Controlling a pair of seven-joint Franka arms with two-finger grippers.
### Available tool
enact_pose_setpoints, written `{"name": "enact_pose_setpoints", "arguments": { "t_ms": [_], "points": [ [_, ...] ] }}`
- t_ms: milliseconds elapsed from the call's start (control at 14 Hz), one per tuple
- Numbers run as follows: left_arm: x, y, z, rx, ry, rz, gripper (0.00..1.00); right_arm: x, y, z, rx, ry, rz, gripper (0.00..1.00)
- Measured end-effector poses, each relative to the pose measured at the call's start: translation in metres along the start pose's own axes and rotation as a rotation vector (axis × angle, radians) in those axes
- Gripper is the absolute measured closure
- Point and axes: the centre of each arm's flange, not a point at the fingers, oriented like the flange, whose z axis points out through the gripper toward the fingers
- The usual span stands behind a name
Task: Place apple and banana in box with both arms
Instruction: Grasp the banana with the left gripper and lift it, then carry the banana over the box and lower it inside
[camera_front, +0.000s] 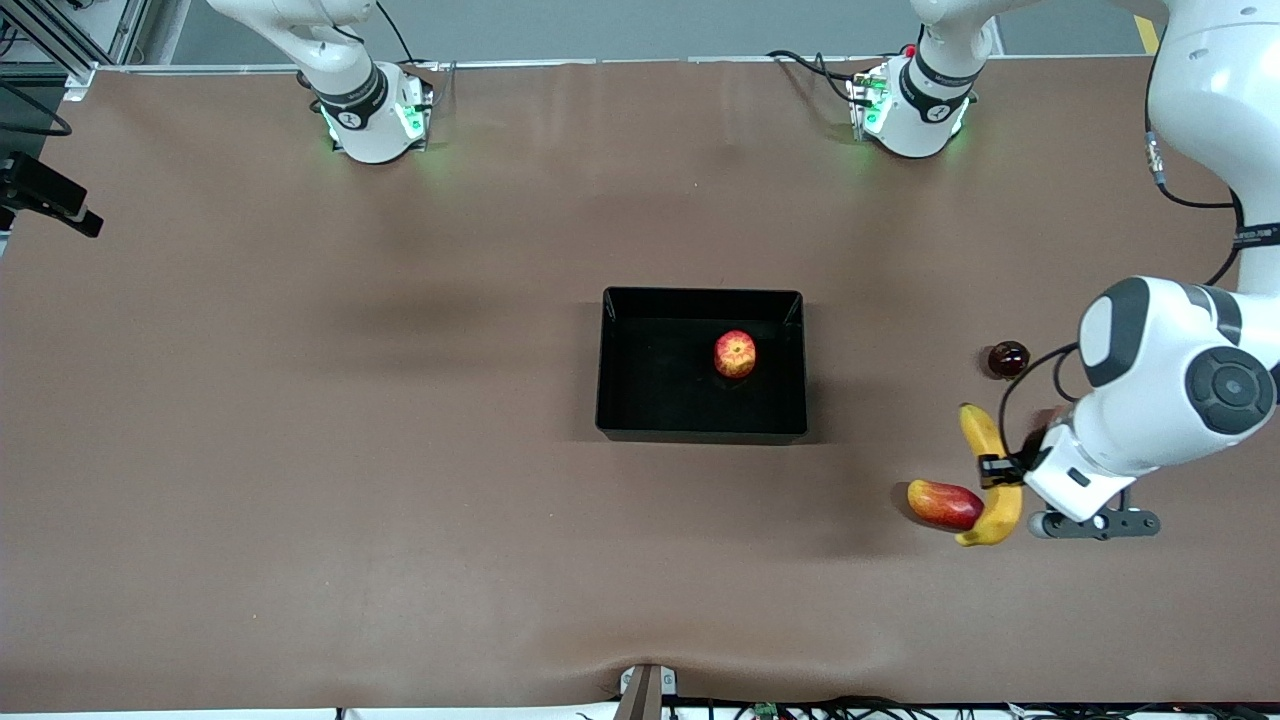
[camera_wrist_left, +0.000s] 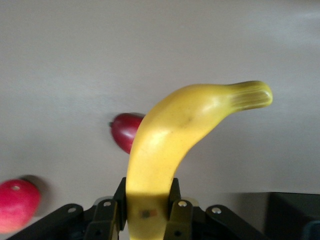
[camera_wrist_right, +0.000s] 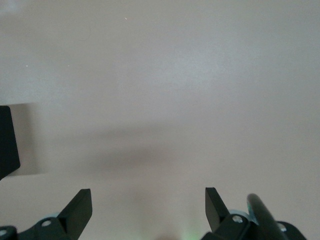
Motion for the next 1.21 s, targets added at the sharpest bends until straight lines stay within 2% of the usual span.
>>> {"name": "enact_pose_setpoints", "arguments": {
  "t_ms": [286,714,929,1214],
  "points": [
    [-0.029,0.105,-0.002,-0.035,-0.02,-0.091,0.66,0.002,-0.002,0.001,0.0,0.006,-0.005,0.0],
    [-0.116,0.268,0.032,-0.01,-0.095,-0.346,0.66,0.003,-0.003,0.002,0.0,0.006,-0.006,0.0],
    [-0.137,0.296,0.048,0.01,-0.121,-0.474,0.66,0.003,-0.003,0.002,0.0,0.006,-0.006,0.0],
    [-0.164,0.327,0.065,0.034,-0.147,-0.544,0.66,0.003,-0.002,0.002,0.001,0.004,-0.005,0.0]
  ]
}}
